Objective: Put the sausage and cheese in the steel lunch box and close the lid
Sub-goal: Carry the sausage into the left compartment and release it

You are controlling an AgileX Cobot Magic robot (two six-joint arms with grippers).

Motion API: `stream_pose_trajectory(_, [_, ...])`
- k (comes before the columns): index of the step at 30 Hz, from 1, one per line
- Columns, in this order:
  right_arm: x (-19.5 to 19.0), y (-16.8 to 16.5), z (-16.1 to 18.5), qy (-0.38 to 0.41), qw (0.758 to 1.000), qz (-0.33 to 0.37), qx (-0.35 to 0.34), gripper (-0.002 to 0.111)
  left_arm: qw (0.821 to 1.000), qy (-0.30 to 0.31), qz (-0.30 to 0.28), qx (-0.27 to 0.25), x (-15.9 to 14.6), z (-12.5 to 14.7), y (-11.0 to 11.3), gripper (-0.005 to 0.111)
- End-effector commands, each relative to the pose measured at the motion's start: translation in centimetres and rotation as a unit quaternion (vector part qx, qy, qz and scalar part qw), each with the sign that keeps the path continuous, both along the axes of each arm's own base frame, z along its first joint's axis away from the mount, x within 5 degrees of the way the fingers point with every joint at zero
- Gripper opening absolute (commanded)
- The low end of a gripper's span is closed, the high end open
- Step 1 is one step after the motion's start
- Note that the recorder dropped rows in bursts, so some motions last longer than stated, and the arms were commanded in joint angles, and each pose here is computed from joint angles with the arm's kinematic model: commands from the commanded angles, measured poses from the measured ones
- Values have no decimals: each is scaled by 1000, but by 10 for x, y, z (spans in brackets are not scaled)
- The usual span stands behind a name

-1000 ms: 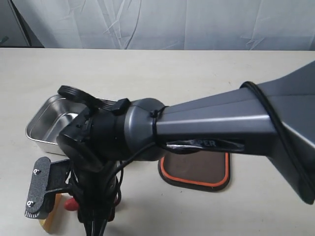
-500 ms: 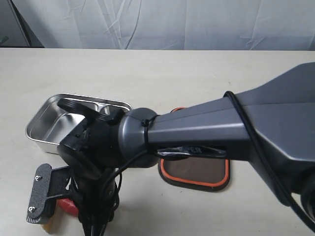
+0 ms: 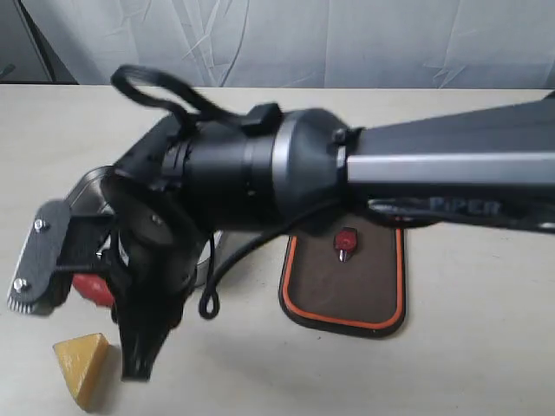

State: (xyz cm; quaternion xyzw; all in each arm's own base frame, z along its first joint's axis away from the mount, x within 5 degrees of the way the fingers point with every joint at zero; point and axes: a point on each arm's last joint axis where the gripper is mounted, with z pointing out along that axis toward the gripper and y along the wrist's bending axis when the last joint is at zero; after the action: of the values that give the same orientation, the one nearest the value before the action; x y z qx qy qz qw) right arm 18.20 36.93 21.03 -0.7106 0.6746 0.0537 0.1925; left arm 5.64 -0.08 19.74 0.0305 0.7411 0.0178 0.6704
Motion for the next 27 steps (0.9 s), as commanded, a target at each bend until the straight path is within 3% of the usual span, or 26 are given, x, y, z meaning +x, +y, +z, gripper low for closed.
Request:
stream_pose_trajectory(1, [48, 3, 32, -38, 995, -53, 69, -1, 1000, -4, -3, 0, 0, -1, 0, 0])
stream_pose_trajectory(5, [94, 18, 37, -35, 990, -96, 100, -1, 1000, -4, -3, 0, 0, -1, 0, 0])
stream_pose_trajectory(12, [115, 39, 14, -21, 990, -105, 94, -1, 1000, -4, -3, 0, 0, -1, 0, 0])
stream_pose_trajectory(15, [118, 47, 3, -4, 989, -111, 101, 11, 1000, -4, -3, 0, 0, -1, 0, 0])
stream_pose_trajectory(20, [120, 51, -9, 6, 989, -114, 91, 45, 1000, -4, -3, 0, 0, -1, 0, 0])
stream_pose_trajectory(27, [122, 49, -9, 1, 988, -127, 85, 48, 1000, -4, -3, 0, 0, -1, 0, 0])
